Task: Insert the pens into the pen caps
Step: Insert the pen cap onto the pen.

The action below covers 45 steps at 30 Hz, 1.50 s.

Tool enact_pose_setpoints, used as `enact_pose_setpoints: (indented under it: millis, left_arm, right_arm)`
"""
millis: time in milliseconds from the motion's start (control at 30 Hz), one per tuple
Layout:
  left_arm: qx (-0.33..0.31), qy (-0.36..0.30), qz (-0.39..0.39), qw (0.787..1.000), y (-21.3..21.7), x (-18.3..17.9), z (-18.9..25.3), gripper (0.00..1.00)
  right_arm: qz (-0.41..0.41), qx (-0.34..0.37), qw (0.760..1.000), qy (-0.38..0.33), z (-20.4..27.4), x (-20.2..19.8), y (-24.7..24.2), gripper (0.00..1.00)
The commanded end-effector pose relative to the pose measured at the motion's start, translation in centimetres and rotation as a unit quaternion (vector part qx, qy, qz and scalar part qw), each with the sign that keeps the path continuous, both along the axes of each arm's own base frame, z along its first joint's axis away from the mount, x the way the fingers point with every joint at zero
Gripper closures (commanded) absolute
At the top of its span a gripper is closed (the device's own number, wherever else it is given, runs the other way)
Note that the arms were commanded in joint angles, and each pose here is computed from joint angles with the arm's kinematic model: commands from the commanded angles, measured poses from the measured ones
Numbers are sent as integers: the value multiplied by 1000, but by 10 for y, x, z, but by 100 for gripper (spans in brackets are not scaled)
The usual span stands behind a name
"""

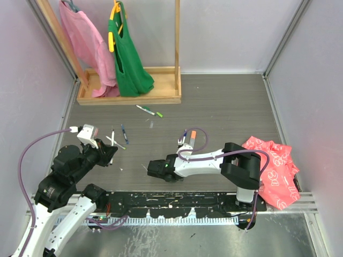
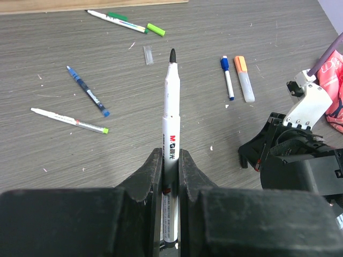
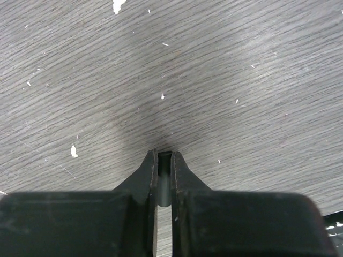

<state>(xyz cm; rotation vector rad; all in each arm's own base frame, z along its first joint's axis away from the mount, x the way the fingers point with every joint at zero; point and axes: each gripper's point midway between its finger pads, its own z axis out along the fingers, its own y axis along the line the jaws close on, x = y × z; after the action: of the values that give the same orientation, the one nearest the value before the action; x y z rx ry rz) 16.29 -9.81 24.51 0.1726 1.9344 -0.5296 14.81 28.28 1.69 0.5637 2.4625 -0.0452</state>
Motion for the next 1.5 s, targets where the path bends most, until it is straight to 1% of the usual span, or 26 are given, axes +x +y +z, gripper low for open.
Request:
enact_pose_setpoints:
  millis: [0, 167, 233, 300, 400, 533, 700, 767, 867, 933, 1033, 1133, 1200, 1333, 1467]
  left_arm:
    - [-5, -27, -5, 1000, -1, 2, 11, 100]
    - [-5, -27, -5, 1000, -2, 3, 11, 100]
    - [-6, -27, -6, 1000, -2, 3, 11, 100]
    - [-5, -29, -5, 1000, -1, 3, 12, 100]
    - [-4, -27, -3, 1000, -1, 3, 12, 100]
    - [-6, -27, -9, 1000, -3, 2, 13, 100]
    - [-10, -34, -7, 999, -2, 1, 18, 100]
    - [-13, -32, -11, 999, -4, 1, 21, 100]
    - [-21, -36, -13, 999, -6, 2, 29, 100]
    - [-29, -37, -13, 999, -7, 2, 35, 100]
    - [-48, -22, -25, 998, -16, 3, 39, 100]
    - [-77, 18, -50, 996, -33, 2, 39, 100]
    - [-95, 33, -56, 993, -40, 3, 40, 100]
    - [-115, 37, -50, 991, -44, 6, 38, 100]
    - [-136, 57, -55, 988, -51, 6, 29, 100]
  right_arm:
    - [17, 6, 1000, -14, 9, 5, -1, 99]
    - [99, 10, 993, -59, 42, 20, 11, 100]
    - [133, 24, 987, -86, 60, 25, 17, 100]
    - [166, 57, 977, -118, 84, 29, 24, 100]
    - [204, 93, 962, -154, 103, 33, 23, 100]
    - [232, 129, 944, -197, 131, 39, 18, 100]
    - [253, 126, 930, -233, 154, 46, 4, 100]
    - [272, 123, 921, -250, 167, 46, 3, 100]
    - [313, 116, 899, -284, 186, 46, 2, 100]
    - [322, 113, 889, -304, 198, 46, -3, 100]
    - [327, 96, 883, -322, 208, 50, -13, 100]
    - [330, 94, 879, -332, 216, 60, -23, 100]
    - [326, 109, 878, -332, 217, 70, -30, 100]
    - [331, 152, 871, -330, 217, 88, -41, 100]
    - [348, 191, 856, -332, 222, 96, -46, 100]
